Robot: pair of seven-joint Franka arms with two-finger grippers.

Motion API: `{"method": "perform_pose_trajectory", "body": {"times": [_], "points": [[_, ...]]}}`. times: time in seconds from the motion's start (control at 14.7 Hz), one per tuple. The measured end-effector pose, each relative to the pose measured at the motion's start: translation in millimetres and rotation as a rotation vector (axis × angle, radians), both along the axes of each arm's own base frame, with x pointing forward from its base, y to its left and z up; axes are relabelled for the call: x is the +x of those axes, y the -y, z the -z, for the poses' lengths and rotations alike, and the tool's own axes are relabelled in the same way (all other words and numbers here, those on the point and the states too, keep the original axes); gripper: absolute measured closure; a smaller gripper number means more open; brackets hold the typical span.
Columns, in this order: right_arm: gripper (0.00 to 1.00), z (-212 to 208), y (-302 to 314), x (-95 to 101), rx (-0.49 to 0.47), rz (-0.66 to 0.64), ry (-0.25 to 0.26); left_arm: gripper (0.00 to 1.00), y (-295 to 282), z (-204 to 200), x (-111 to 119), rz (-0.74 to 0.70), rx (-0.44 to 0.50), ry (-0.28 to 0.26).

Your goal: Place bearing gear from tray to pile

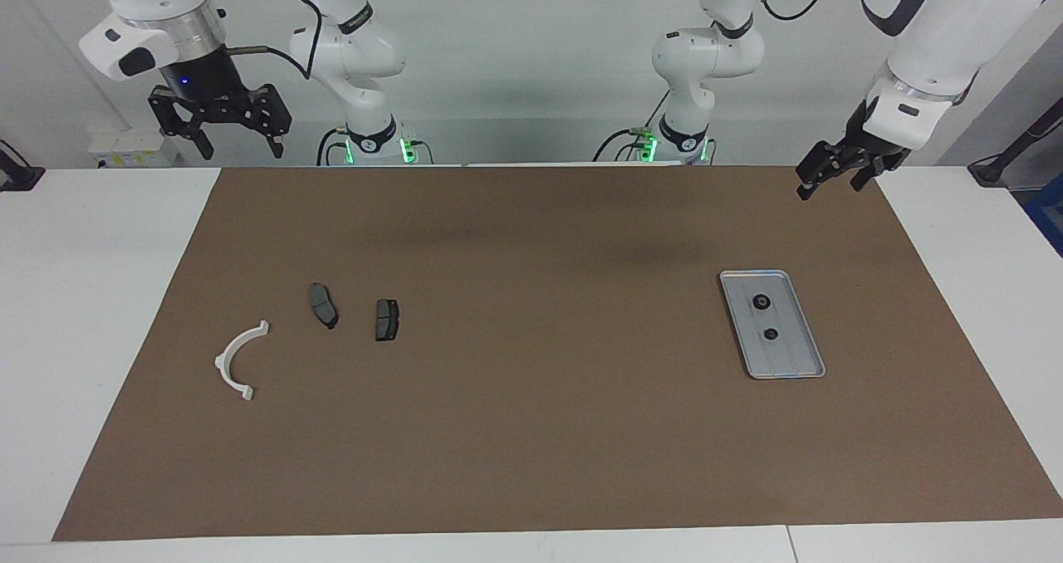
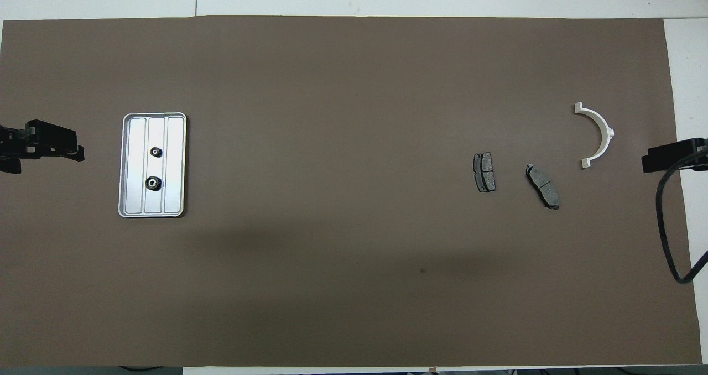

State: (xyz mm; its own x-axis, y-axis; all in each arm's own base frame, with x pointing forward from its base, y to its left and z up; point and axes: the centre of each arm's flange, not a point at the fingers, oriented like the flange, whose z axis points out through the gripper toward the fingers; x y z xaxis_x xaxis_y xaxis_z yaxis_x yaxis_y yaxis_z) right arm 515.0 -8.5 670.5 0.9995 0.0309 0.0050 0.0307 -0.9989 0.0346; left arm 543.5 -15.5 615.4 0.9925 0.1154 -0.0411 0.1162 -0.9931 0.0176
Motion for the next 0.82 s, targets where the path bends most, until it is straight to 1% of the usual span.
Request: {"method": "perform_pose_trajectory", "body": {"times": [0.41,0.82], "points": [[0.0,0.0,0.0,0.0,0.0,0.0,0.0,0.0,0.5,0.8,0.0,0.013,0.0,-0.001],[0.0,0.0,0.0,0.0,0.0,0.0,0.0,0.0,-5.8,3.2,1.0,-0.003,-0.001,-0.003]]}}
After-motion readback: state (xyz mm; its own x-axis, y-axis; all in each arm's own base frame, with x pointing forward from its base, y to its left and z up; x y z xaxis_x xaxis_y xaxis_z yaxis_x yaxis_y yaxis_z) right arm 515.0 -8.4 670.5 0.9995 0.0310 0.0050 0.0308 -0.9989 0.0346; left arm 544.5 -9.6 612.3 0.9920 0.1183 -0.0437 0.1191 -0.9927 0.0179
